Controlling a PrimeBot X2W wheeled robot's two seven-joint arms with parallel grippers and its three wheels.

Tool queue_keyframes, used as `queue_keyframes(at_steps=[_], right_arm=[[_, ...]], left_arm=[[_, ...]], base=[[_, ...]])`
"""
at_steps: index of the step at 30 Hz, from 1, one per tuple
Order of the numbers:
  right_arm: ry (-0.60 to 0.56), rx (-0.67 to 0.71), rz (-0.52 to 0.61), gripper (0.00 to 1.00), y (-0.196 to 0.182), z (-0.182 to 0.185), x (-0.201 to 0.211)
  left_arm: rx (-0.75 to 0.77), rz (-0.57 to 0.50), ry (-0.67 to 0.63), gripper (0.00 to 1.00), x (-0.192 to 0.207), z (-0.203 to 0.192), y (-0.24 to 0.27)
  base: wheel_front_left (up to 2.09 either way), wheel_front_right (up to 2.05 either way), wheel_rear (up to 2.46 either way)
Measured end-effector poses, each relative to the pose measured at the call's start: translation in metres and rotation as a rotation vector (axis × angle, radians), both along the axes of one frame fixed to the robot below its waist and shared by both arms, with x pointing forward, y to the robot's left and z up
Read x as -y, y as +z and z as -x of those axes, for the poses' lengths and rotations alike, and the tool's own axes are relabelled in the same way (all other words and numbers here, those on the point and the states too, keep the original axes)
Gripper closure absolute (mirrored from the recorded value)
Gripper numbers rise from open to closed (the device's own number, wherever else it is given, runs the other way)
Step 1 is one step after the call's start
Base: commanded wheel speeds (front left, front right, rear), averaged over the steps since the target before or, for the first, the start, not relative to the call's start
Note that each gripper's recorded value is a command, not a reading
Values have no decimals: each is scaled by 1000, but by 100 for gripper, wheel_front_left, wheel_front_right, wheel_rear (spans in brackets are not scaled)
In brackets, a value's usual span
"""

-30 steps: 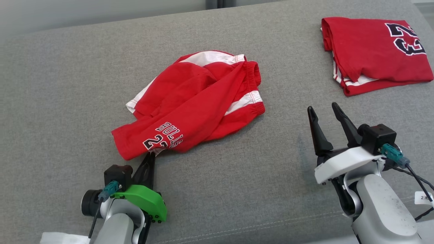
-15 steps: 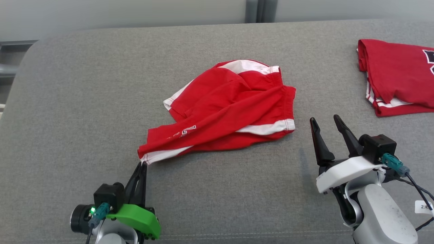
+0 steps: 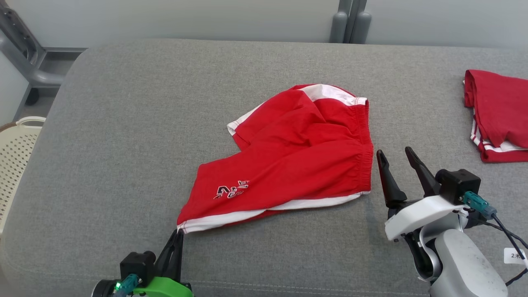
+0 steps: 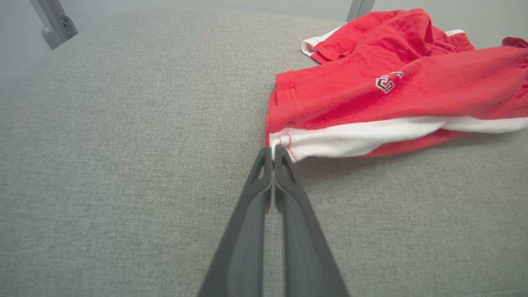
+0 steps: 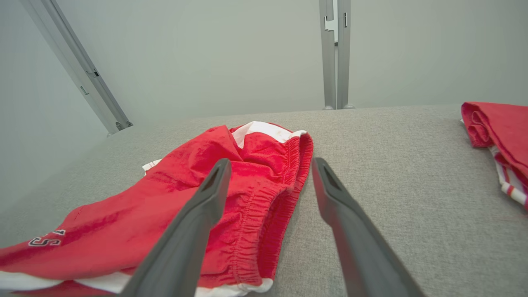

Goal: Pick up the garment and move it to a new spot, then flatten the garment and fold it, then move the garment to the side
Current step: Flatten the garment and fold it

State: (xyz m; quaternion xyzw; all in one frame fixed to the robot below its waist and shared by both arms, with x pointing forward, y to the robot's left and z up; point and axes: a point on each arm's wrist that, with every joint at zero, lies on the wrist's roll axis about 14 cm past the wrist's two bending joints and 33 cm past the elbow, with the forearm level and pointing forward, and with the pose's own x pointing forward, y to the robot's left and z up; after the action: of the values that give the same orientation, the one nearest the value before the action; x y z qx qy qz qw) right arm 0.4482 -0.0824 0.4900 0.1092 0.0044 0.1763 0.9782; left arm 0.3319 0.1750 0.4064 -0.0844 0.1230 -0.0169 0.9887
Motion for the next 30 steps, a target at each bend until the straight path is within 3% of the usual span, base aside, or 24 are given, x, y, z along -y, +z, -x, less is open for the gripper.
queue_keyframes(at_steps=[1, 2, 3, 4, 9, 18, 30], right_arm=[[1, 0, 0, 0, 0, 0, 0], [0, 0, -2, 0, 1, 1, 0], [-2, 1, -2, 0, 1, 1, 1], [-4, 2, -3, 0, 2, 2, 2], [-25, -2, -5, 0, 1, 7, 11], [-53, 58, -19, 0, 22, 15, 23], [-114, 126, 18, 0, 40, 33, 45]], left_arm=[[-11, 1, 0, 61, 0, 2, -3], [-22, 2, 0, 54, 0, 3, -6], [-25, 4, 1, 21, 0, 4, -7], [-26, 4, 2, 0, 0, 4, -8], [-9, 7, 10, 0, -3, -1, -3], [183, -33, 67, 0, -18, -17, 54], [311, -83, 90, 0, -23, -21, 95]], base=[[0, 0, 0], [0, 0, 0], [0, 0, 0], [0, 0, 0], [0, 0, 0], [0, 0, 0], [0, 0, 0]])
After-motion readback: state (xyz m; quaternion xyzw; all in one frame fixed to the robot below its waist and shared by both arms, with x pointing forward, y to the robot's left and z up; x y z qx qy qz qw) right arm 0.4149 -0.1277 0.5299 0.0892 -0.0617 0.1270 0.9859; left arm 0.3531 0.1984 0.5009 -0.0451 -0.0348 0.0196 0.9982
